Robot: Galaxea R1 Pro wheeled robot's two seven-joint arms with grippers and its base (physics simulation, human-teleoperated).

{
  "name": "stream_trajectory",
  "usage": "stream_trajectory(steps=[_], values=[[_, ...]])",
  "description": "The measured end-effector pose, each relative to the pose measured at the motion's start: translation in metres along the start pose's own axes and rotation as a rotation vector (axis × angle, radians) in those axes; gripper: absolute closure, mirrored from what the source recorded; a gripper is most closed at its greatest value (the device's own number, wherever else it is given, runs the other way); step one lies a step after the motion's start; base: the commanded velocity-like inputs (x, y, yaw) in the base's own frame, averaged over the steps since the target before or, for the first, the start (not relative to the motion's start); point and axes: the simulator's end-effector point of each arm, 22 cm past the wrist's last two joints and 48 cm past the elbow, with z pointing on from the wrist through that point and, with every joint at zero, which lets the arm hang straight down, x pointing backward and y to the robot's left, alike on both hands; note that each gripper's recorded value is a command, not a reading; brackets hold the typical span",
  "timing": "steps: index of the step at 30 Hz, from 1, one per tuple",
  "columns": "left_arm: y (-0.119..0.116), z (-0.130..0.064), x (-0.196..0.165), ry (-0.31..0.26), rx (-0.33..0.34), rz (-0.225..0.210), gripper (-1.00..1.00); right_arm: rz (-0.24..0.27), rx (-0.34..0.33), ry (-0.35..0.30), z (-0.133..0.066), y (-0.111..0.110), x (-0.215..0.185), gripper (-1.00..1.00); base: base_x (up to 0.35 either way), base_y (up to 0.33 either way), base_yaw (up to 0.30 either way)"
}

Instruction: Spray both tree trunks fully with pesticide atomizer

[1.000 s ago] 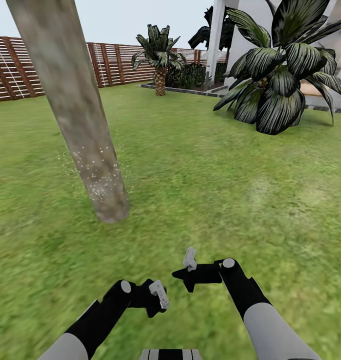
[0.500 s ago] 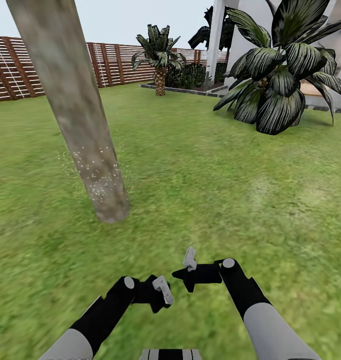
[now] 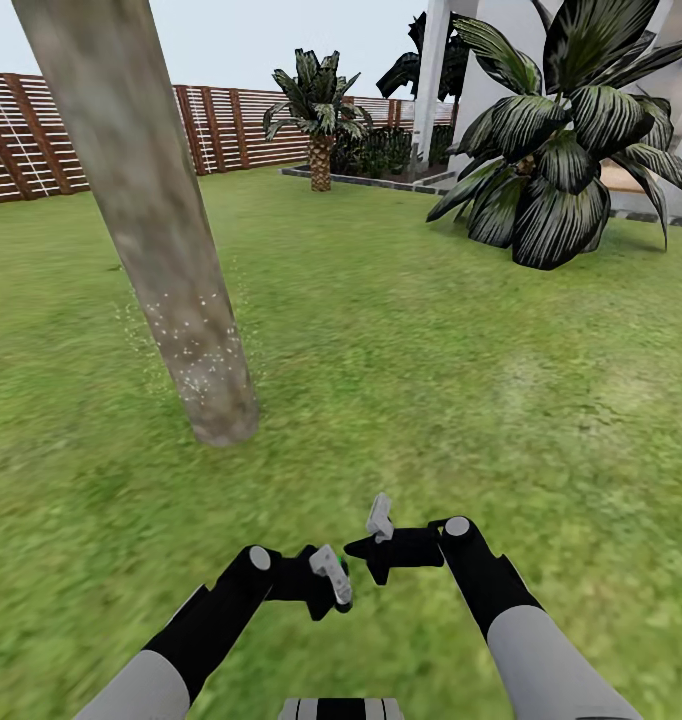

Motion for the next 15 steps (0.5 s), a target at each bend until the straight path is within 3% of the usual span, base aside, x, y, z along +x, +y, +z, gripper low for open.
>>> stream_trajectory(steps=[15], values=[[0.0019,-0.0007,-0.0038,-0.011,0.0,-0.007,1.0,0.0,0.0,0.0,0.0,-0.0001,-0.0001,1.0,0.0,0.0,0.0]])
